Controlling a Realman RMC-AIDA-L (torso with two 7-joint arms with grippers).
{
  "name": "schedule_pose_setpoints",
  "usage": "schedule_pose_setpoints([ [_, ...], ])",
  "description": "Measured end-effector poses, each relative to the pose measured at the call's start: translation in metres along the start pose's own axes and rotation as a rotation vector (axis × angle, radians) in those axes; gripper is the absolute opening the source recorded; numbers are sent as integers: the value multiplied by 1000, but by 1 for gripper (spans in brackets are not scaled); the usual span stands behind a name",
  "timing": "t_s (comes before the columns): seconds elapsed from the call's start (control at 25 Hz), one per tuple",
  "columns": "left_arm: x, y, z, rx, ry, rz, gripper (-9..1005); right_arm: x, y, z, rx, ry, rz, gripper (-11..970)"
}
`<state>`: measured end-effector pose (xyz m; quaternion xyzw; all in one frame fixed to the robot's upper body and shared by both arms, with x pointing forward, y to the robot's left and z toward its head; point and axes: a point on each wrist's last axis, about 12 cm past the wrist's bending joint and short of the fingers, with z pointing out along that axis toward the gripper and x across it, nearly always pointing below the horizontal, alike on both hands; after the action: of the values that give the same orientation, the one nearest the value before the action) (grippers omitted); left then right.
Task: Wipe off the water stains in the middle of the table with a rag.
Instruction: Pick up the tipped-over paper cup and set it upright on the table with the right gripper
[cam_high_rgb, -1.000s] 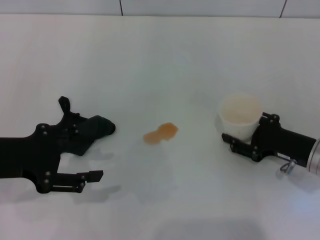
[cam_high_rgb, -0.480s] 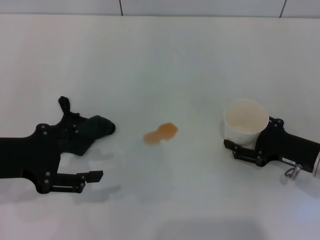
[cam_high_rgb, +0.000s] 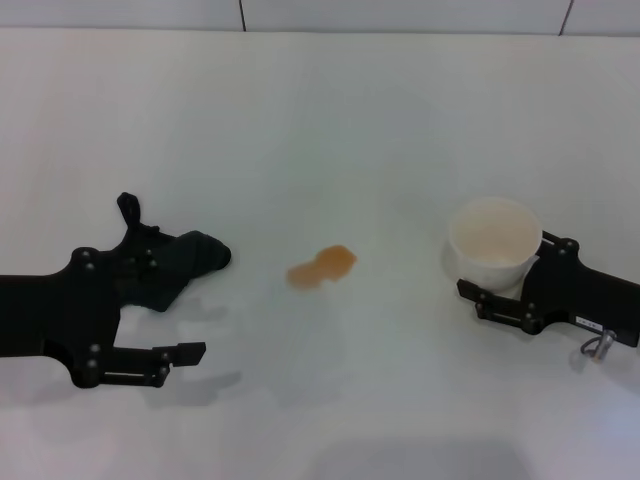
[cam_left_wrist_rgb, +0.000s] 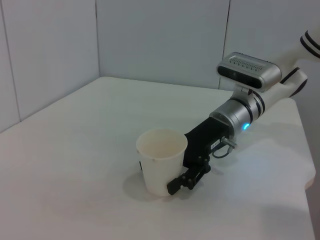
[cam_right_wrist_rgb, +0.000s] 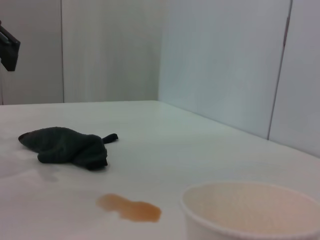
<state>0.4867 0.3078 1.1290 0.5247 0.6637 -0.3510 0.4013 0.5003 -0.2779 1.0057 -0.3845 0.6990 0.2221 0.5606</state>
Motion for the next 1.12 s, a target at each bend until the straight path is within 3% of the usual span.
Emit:
schedule_pose_setpoints([
  [0.48, -1, 0, 0, 7, -2, 5, 749, 3, -4, -11, 0, 14, 28, 834],
  [0.84, -2, 0, 1, 8, -3, 4, 740, 5, 1, -5, -25, 51, 18, 855],
  [1.12, 0, -1, 0, 5, -3, -2, 733, 5, 0, -18, -13, 33, 24, 863],
])
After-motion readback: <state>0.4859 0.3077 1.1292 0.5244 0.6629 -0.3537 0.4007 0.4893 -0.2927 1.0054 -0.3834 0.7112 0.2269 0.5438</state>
